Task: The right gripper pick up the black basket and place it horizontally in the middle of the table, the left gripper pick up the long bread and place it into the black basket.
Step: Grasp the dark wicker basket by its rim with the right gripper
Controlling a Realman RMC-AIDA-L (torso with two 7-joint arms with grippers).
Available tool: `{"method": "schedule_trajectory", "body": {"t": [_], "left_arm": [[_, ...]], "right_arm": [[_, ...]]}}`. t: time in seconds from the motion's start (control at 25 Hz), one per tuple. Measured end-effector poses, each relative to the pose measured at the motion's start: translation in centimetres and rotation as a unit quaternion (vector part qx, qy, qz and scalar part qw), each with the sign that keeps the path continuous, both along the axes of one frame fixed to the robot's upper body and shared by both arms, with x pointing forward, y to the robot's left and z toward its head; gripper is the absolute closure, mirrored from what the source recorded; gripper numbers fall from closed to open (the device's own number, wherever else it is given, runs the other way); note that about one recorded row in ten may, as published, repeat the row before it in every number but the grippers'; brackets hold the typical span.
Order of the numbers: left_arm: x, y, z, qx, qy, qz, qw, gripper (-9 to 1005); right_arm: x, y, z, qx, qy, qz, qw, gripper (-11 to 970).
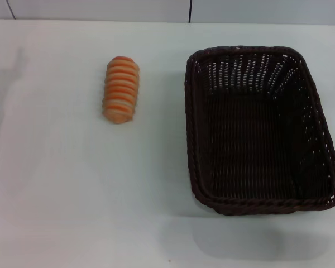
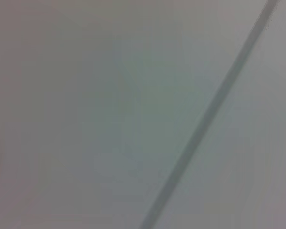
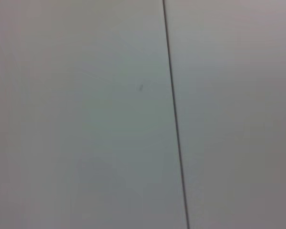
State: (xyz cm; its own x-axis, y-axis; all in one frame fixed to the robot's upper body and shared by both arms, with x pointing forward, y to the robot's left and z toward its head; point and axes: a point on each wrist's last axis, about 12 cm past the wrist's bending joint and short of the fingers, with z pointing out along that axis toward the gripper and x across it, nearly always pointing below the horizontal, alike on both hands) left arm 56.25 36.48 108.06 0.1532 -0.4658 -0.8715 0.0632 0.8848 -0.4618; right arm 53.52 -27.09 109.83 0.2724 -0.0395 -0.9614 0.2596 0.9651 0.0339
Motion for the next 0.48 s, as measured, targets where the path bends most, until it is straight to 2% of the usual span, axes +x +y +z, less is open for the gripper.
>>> {"method": "schedule_trajectory", "body": {"t": [0.12,0.48], "left_arm": [[-0.3,-0.8,-0.5,0.017,0.017,-0.034,0.999,167],[-0.9,0.5,-1.5,0.052,0.06,-0.02,0.997,166]], "right_arm": [[0.0,0.7,0.4,-0.007,0.017,0.01,1.0,183],[-0.2,3.1,2.0,0.007,0.082,0.079,0.993,183]]}}
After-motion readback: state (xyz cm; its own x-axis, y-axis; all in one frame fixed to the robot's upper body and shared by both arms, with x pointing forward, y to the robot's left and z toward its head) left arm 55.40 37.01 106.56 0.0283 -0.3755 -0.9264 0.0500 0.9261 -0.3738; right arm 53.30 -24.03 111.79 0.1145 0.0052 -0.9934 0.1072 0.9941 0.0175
